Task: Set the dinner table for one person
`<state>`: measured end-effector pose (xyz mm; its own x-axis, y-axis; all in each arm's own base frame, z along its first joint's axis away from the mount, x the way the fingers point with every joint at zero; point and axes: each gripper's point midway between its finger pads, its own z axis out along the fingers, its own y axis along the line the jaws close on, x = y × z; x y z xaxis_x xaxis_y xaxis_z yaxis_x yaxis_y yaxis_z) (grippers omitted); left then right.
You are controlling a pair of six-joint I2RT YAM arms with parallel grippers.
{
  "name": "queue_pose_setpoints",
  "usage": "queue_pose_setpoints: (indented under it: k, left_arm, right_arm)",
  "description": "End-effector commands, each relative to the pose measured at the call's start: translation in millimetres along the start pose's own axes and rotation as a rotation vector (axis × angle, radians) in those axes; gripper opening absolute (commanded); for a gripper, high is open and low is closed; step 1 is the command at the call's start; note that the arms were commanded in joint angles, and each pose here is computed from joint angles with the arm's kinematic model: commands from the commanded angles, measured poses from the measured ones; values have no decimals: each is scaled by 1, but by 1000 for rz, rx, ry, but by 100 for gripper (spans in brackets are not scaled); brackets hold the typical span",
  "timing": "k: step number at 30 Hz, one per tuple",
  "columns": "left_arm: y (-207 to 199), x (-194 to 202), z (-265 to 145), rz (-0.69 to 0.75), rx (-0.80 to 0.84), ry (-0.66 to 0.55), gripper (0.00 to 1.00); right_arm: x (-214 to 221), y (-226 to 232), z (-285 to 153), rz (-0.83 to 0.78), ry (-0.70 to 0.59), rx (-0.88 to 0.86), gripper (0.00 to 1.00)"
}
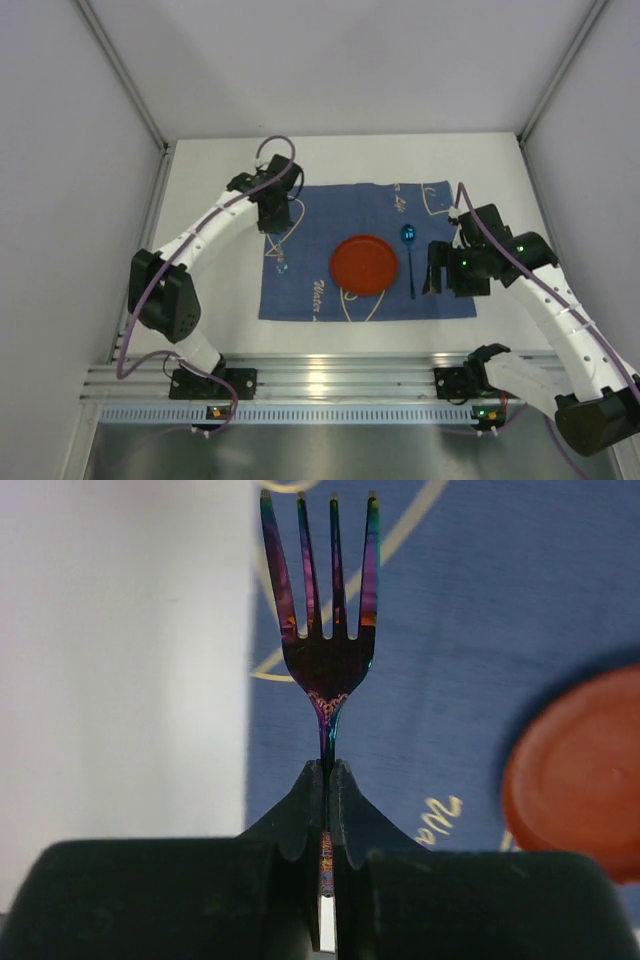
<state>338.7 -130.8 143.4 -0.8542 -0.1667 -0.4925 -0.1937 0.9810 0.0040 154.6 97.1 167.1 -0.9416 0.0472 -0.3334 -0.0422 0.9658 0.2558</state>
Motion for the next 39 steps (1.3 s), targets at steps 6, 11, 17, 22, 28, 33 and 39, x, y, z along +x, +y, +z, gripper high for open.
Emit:
queue_pose_setpoints:
  k: [6, 11, 17, 22, 28, 33, 39]
  left_arm:
    - [-101, 65, 34, 178, 84, 141, 0]
    - [-110, 74, 61, 181, 64, 182, 0]
    - [-106, 79, 71, 177, 29, 192, 14]
    - [-88, 51, 46, 121, 42, 105, 65]
    - [-4, -19, 35, -68, -3, 5, 70]
    - [63, -71, 54, -215, -23, -13, 58]
    - [90, -109, 90, -298, -24, 6, 54]
  right_arm:
    - [-16, 8, -9, 0, -83, -43, 79]
    - [-7, 3, -14, 5, -85, -33, 79]
    - [0, 1, -19, 11, -89, -31, 79]
    - [8, 1, -17, 23, -80, -45, 79]
    - [4, 5, -6, 56, -63, -57, 80]
    - [-8, 11, 6, 81, -36, -54, 79]
    - [-26, 13, 6, 66, -7, -14, 80]
